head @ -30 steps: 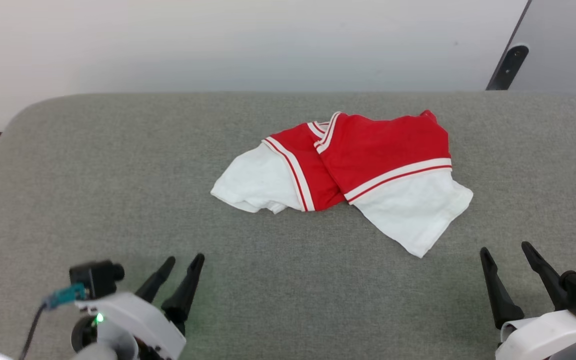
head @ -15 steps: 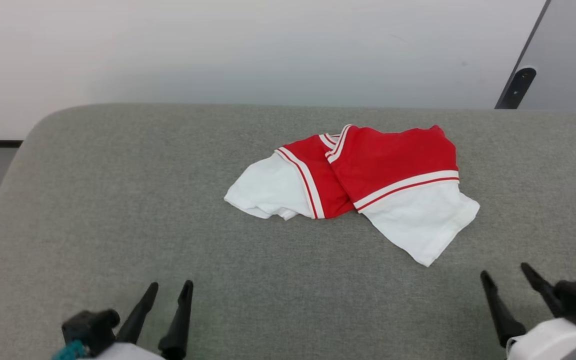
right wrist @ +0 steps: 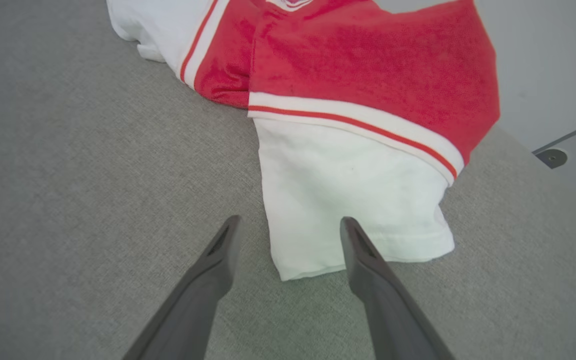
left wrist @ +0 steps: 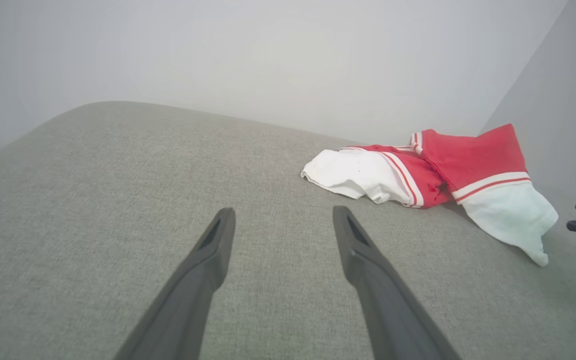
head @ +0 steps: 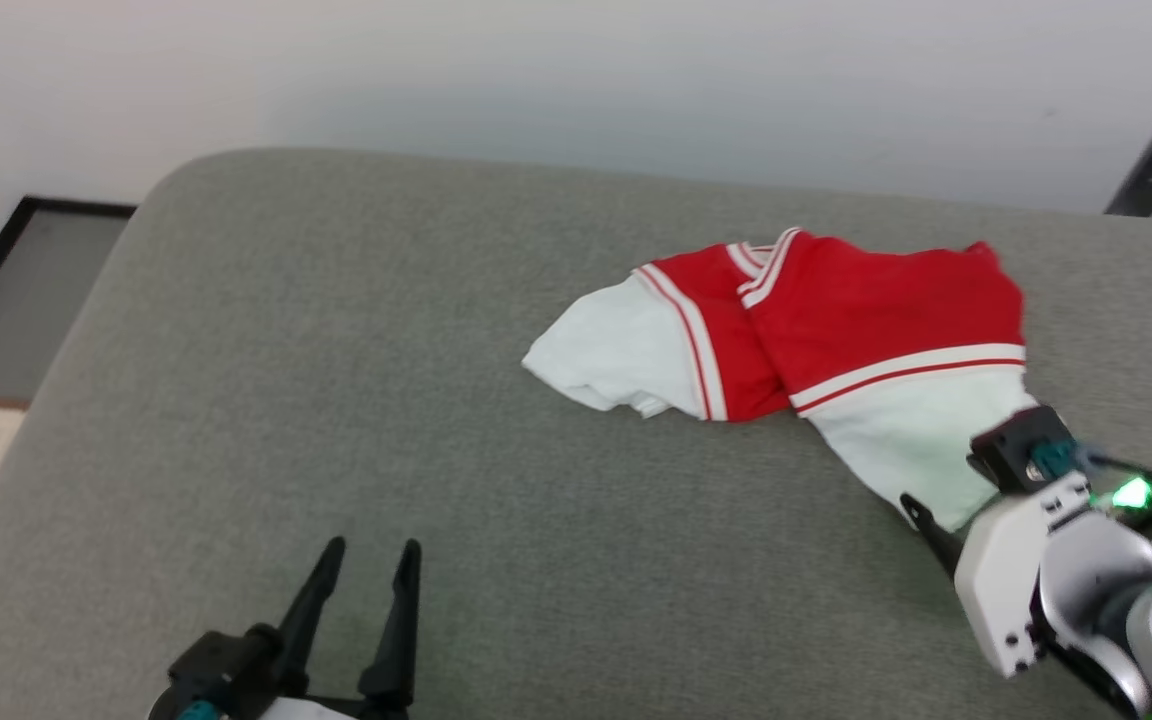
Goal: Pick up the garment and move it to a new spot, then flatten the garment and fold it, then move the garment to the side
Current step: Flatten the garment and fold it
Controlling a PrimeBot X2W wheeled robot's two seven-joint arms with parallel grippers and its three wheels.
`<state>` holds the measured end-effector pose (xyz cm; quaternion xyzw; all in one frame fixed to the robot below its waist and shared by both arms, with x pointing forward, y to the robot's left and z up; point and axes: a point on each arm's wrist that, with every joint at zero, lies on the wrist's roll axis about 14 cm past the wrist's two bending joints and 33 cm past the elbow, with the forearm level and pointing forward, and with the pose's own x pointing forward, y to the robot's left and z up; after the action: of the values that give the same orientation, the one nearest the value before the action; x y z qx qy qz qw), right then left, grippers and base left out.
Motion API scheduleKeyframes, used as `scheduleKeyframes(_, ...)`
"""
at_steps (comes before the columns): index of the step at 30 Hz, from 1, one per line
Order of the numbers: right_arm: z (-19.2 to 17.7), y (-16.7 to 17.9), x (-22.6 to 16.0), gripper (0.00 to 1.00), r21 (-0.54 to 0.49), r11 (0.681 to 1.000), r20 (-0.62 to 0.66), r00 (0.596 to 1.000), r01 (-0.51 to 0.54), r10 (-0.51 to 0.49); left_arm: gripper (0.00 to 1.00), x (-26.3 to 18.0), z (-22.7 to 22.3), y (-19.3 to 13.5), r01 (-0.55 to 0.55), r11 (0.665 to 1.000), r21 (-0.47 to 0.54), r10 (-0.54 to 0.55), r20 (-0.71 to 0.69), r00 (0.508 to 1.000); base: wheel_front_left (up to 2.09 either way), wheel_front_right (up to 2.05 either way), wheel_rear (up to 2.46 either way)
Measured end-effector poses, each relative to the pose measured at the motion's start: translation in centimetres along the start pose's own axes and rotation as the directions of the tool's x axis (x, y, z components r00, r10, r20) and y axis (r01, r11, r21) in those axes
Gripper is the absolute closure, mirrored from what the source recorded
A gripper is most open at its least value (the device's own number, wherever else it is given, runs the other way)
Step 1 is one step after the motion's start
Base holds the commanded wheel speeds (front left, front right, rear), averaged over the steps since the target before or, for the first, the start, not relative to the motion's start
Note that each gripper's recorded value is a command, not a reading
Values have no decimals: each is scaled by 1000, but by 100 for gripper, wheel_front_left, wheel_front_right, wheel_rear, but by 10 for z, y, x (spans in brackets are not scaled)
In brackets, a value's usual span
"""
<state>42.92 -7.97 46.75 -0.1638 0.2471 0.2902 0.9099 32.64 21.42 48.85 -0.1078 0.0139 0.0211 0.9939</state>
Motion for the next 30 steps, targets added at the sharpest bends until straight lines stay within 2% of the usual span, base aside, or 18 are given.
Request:
scheduleKeyframes(5, 0, -1, 31, 0, -87, 995, -84, 996, -50, 43, 0, 3, -3, 5, -28, 1000, -8, 28, 7, 1000, 0, 0, 0)
scheduleKeyframes(10, -26, 1, 56, 0, -149, 983, -216, 973, -109, 75, 0, 7, -5, 13, -57, 998, -20, 57, 10, 998, 0, 0, 0)
scheduleKeyframes(14, -40, 8, 71, 0, -171, 971, -274, 955, -164, 113, 0, 8, -9, 22, -82, 996, -16, 83, 2, 997, 0, 0, 0)
scheduleKeyframes(15, -40, 8, 74, 14, -176, 969, -277, 954, -172, 118, 0, 9, -9, 24, -88, 996, -14, 88, 3, 996, 0, 0, 0)
scheduleKeyframes(16, -41, 9, 78, 57, -176, 968, -281, 952, -179, 125, 0, 11, -9, 26, -90, 996, -14, 90, 3, 996, 0, 0, 0)
scheduleKeyframes(17, -42, 9, 81, 78, -186, 965, -288, 949, -187, 129, 0, 13, -9, 26, -85, 996, -6, 85, 4, 996, 0, 0, 0)
scheduleKeyframes(18, -41, 10, 83, 78, -193, 962, -285, 949, -193, 133, 0, 17, -7, 26, -77, 997, 7, 77, 8, 997, 0, 0, 0)
scheduleKeyframes(19, -40, 10, 86, 100, -190, 962, -280, 950, -196, 139, 0, 21, -4, 26, -66, 998, 17, 66, 16, 998, 0, 0, 0)
scheduleKeyframes(25, -36, 10, 98, 100, -195, 960, -258, 955, -203, 149, 0, 66, 36, 18, 51, 989, 139, -65, 98, 993, 0, 0, 0)
scheduleKeyframes(28, -34, 8, 100, 100, -196, 961, -250, 957, -197, 146, 0, 99, 57, 3, 140, 969, 203, -158, 80, 984, 0, 0, 0)
scheduleKeyframes(30, -33, 7, 102, 100, -196, 961, -245, 959, -195, 145, 0, 119, 66, -12, 214, 943, 256, -229, 31, 973, 0, 0, 0)
